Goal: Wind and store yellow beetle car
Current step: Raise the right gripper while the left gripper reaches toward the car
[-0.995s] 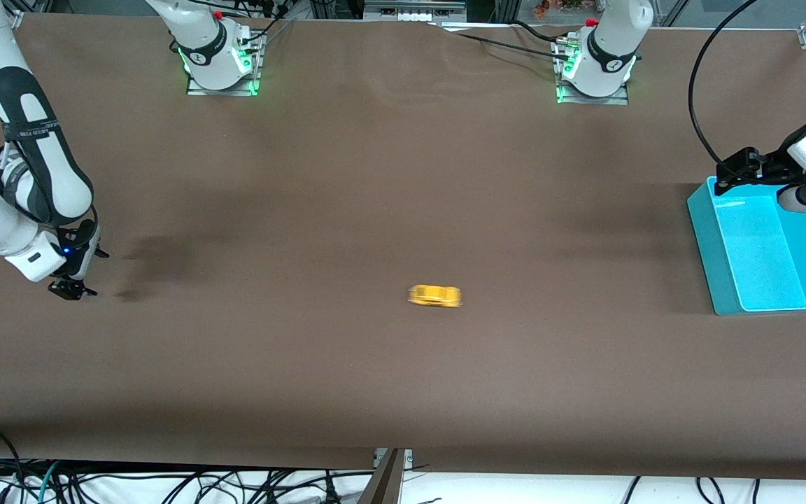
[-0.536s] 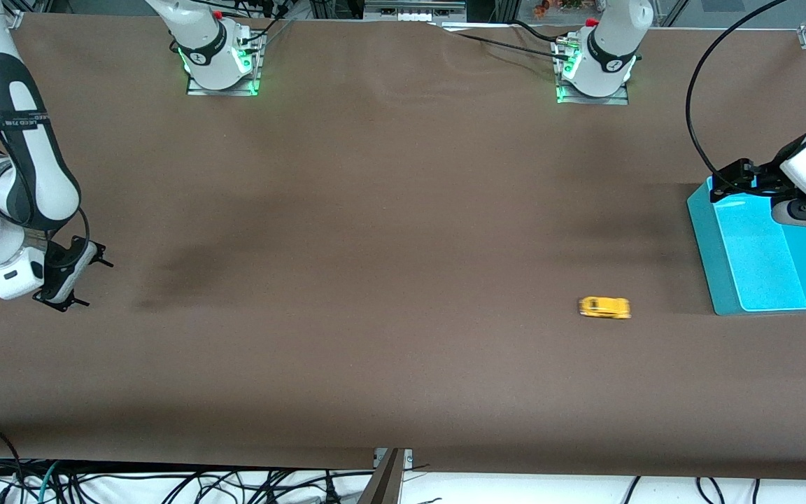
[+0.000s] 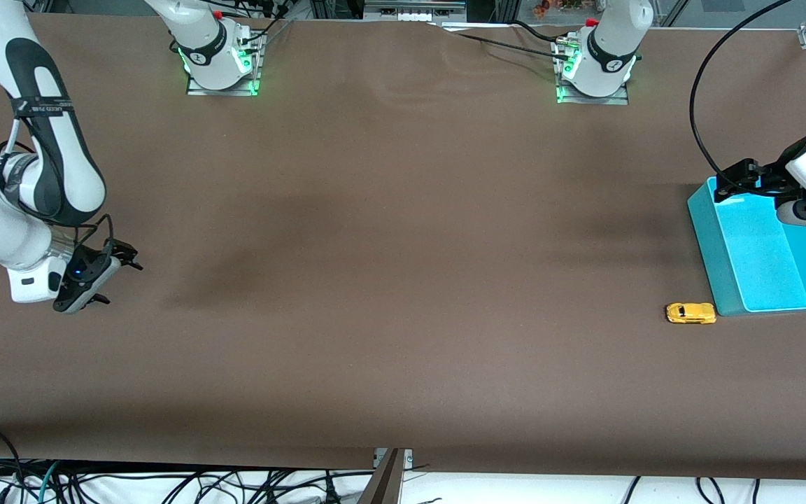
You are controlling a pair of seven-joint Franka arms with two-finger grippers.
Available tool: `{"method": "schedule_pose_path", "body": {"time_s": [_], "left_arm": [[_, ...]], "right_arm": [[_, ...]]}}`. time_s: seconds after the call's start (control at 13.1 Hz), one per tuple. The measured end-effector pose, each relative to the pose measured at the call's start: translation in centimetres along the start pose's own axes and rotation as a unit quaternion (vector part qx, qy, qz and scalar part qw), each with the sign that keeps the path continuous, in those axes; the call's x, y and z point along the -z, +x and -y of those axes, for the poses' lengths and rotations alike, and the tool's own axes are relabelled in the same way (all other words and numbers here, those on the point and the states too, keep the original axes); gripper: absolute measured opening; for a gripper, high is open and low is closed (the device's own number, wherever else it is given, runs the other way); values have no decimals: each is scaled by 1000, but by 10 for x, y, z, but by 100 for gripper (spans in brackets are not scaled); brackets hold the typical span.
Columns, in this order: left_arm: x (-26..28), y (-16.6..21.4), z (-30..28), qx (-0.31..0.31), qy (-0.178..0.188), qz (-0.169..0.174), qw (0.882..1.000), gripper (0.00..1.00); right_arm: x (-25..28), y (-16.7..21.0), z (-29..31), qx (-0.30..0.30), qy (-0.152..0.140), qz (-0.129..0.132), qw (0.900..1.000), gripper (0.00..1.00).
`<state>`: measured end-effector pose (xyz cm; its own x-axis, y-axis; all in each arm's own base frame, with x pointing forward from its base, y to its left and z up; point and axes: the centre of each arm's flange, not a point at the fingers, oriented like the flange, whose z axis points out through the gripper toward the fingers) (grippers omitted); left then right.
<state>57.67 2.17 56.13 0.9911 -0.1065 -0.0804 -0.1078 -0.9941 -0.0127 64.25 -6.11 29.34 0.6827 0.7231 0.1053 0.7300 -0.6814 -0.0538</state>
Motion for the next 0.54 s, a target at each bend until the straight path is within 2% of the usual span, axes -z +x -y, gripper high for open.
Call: {"method": "schedule_pose_path", "body": {"time_s": [0.23,0.38,0.54], "left_arm": [[-2,1,1,-5,0,2,1000,100],[-17,7,3,-40,-3,16,999,100],[-43,18,10,-105,-10,34,994,100]], "right_arm": [[28,49,33,-100,29,28,994,100],[51,84,54,-157,20,54,986,100],[64,111,78,-210,9,70,975,100]]}}
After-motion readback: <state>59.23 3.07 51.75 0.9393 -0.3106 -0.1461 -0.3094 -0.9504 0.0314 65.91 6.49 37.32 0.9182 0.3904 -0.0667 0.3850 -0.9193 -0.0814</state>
